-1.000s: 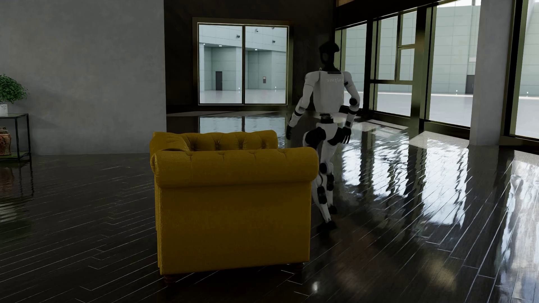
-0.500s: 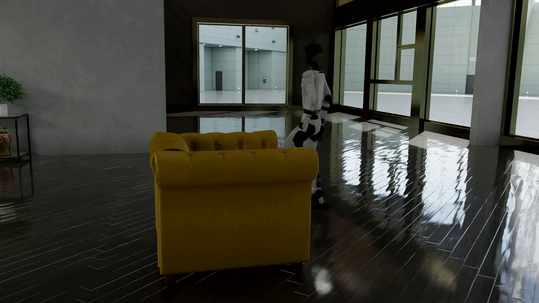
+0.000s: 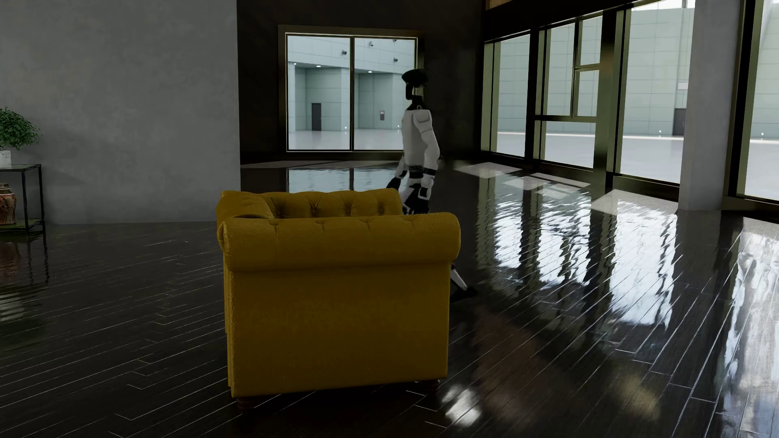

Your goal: Avoid the armchair

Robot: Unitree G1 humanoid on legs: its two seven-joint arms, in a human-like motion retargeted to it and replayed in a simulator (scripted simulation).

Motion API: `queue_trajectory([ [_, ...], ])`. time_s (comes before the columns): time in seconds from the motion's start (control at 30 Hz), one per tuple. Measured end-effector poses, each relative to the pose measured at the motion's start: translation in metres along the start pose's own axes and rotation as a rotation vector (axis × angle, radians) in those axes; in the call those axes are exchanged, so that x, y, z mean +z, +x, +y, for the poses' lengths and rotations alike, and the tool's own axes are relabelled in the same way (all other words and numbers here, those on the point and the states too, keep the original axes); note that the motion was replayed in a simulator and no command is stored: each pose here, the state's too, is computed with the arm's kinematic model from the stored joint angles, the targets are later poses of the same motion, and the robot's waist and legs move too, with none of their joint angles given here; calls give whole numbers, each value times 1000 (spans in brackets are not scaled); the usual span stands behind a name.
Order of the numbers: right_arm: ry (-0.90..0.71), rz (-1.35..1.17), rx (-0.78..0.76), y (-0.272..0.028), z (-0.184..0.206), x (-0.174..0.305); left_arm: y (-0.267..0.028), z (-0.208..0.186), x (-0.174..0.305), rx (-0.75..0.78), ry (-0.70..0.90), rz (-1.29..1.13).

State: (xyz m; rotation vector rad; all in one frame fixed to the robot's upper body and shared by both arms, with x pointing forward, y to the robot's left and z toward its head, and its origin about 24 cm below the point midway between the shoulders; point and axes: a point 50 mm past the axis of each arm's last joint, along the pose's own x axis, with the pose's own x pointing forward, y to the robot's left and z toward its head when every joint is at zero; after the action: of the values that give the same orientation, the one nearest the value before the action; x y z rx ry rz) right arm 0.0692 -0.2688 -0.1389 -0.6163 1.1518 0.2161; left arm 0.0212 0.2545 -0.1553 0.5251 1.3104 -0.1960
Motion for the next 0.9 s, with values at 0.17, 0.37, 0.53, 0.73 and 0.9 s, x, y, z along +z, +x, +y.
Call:
queue_trajectory([
  [0.17,52,-91,114,-5,49,18,-1,9,-12,15,30,54],
  [0.37,11,-145,90,-3,35,33,0,35,58,89,0,-209],
  [0.53,-8,-134,60,-5,22,27,-2,51,82,126,12,-282],
  [0.73,12,41,112,-12,45,-22,2,29,58,67,34,-196],
  [0.9,23,160,207,-29,82,-57,-2,-7,-5,-33,60,4],
])
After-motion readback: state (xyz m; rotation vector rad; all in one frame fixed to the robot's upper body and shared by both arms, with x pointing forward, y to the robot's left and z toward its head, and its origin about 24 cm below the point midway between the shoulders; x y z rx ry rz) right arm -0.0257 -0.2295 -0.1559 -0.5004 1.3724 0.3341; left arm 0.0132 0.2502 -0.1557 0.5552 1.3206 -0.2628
